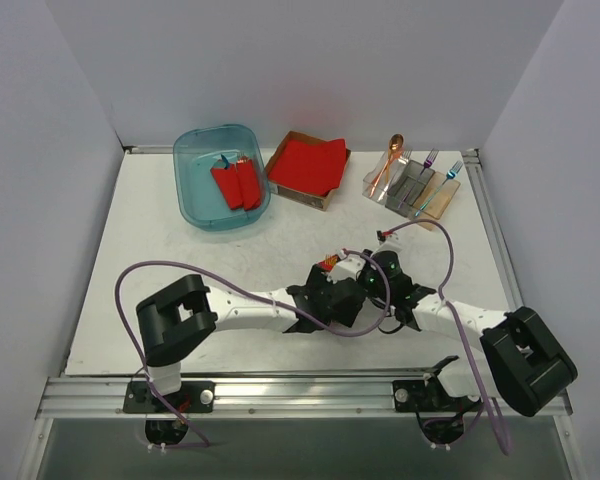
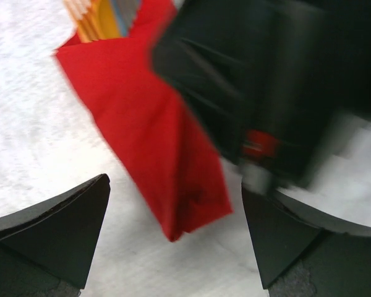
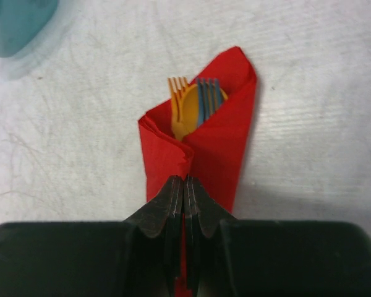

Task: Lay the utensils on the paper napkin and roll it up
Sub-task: Adjust the napkin at the center of the board.

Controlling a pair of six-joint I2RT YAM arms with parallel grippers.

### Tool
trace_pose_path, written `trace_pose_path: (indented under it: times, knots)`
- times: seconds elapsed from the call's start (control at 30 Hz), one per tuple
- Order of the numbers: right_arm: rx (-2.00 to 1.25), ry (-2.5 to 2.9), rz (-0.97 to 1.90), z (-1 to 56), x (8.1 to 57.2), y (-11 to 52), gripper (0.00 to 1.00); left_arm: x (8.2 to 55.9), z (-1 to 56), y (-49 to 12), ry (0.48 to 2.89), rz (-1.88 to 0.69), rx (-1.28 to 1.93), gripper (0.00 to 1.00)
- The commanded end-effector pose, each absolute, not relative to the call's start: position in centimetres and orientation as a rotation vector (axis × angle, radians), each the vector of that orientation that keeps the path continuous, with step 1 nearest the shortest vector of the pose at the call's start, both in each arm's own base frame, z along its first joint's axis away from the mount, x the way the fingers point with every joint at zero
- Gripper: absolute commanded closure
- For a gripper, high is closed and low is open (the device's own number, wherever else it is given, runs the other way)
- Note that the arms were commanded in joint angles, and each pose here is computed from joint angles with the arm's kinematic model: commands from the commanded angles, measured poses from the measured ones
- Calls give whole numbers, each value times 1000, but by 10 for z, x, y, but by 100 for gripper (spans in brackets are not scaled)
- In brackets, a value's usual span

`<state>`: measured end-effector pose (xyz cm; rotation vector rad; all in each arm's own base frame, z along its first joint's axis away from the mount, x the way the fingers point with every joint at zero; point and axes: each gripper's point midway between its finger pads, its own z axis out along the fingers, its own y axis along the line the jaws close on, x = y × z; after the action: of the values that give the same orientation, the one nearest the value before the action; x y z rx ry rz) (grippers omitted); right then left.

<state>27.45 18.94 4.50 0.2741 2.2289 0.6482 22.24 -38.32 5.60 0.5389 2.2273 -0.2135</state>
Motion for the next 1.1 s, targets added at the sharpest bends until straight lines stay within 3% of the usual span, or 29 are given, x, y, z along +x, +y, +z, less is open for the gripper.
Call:
trace_pose_path:
  times: [0.0, 1.07]
  knots:
    - [257, 2104, 764, 85, 296, 212, 100, 211, 81, -411, 2165, -352, 546, 3]
    - [257, 2103, 766, 84, 296, 213, 100, 223, 50, -387, 2219, -105, 449, 3]
